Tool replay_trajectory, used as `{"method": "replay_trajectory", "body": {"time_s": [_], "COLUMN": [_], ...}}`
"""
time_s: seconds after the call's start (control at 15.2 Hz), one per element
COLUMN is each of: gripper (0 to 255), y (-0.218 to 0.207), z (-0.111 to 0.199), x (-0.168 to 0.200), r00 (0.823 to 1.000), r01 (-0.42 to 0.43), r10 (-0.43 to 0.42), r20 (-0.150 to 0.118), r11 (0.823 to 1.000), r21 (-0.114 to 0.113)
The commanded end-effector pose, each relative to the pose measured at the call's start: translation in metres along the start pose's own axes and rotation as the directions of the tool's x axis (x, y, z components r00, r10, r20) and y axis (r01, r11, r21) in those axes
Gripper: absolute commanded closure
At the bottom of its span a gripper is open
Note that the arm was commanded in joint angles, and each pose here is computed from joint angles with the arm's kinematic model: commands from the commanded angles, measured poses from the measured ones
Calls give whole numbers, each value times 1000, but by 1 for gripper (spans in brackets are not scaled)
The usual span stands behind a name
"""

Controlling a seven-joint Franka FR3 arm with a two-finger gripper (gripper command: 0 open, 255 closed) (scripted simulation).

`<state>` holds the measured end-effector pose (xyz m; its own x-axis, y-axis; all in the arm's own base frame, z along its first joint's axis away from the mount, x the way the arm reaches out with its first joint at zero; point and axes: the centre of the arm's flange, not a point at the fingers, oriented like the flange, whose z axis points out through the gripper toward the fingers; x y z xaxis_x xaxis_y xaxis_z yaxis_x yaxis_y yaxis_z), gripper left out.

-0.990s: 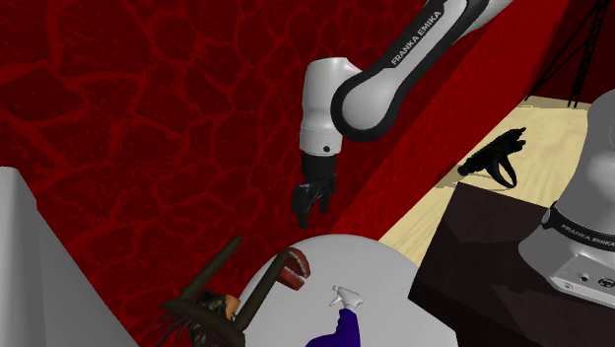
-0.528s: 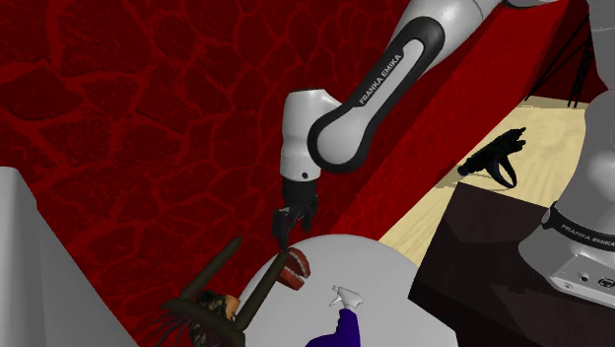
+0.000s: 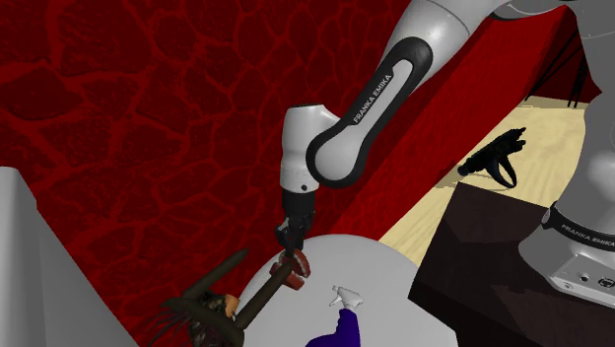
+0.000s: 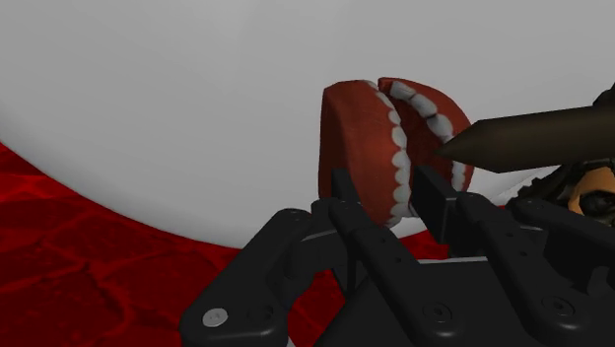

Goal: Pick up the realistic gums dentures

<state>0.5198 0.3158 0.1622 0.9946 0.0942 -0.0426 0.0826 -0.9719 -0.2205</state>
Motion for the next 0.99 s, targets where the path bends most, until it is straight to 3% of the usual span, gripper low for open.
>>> {"method": "replay_trajectory", "body": {"time_s": [0.0,0.46,0.92], "gripper": [255,255,255], "y": [0,0,-8], "z": [1,1,-35], "x": [0,0,-2], "r00": [1000,1000,1000], "r01": [0,0,0], "r10": [0,0,0], "r20": [0,0,0], "r11": [1000,1000,1000], "r21": [0,0,0]}}
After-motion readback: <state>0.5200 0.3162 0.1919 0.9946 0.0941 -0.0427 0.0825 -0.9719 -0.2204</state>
